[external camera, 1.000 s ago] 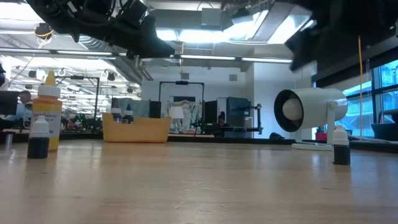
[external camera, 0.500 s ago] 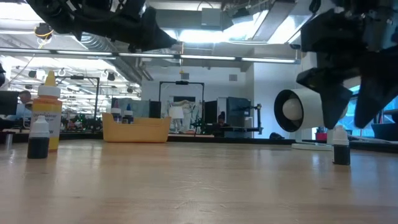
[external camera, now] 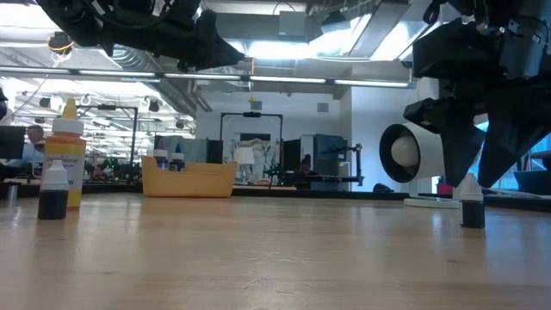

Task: Pick & Place food coloring
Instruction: Put the small purple food coloring bottle into the yellow bin

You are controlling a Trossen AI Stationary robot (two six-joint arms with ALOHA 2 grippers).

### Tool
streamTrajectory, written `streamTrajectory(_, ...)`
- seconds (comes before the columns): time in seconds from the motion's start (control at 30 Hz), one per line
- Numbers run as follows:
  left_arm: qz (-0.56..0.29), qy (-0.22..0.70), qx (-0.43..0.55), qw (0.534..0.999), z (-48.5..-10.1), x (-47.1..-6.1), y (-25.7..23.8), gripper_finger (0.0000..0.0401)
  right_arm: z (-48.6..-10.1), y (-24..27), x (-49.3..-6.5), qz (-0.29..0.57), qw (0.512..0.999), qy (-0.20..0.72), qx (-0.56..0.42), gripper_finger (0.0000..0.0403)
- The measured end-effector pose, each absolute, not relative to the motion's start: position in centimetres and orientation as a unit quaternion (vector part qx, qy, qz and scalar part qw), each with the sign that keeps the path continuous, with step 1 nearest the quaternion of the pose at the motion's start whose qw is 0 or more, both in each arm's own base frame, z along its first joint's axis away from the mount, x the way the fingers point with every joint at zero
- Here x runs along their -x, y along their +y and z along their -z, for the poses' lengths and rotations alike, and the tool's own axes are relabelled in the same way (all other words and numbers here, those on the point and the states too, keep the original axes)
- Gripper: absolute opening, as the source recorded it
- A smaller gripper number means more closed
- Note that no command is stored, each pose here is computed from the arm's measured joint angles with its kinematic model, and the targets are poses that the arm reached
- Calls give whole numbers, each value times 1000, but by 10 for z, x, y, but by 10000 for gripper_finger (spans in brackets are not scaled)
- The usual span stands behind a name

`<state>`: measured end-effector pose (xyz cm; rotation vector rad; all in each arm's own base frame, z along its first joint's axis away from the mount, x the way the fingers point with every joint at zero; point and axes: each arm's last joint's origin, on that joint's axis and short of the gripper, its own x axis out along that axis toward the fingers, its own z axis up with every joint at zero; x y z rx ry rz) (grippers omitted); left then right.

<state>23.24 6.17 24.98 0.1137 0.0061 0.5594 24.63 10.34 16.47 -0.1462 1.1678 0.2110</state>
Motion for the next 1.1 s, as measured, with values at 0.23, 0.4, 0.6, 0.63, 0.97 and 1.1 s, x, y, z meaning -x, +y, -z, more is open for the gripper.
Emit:
streamTrajectory(0.23, -276, 3, -56, 960, -250, -232, 62, 133, -161, 104, -247, -98, 825, 553, 70, 121)
streamTrajectory(0.4, -276, 3, -56, 959, -250, -232, 62, 134, -156, 105, -249, -100, 820, 560, 71, 107)
streamTrajectory(0.6, -276, 3, -56, 959, -250, -232, 62, 136, -153, 105, -249, -104, 816, 564, 71, 85)
streamTrajectory(0.63, -276, 3, -56, 959, -250, -232, 62, 136, -153, 105, -249, -106, 816, 563, 73, 80)
streamTrajectory(0.97, -276, 3, -56, 959, -250, -232, 62, 136, -180, 82, -254, -73, 820, 566, 52, 74)
streamTrajectory(1.1, -277, 3, -56, 959, -250, -232, 62, 136, -211, 56, -272, -22, 831, 552, 62, 74)
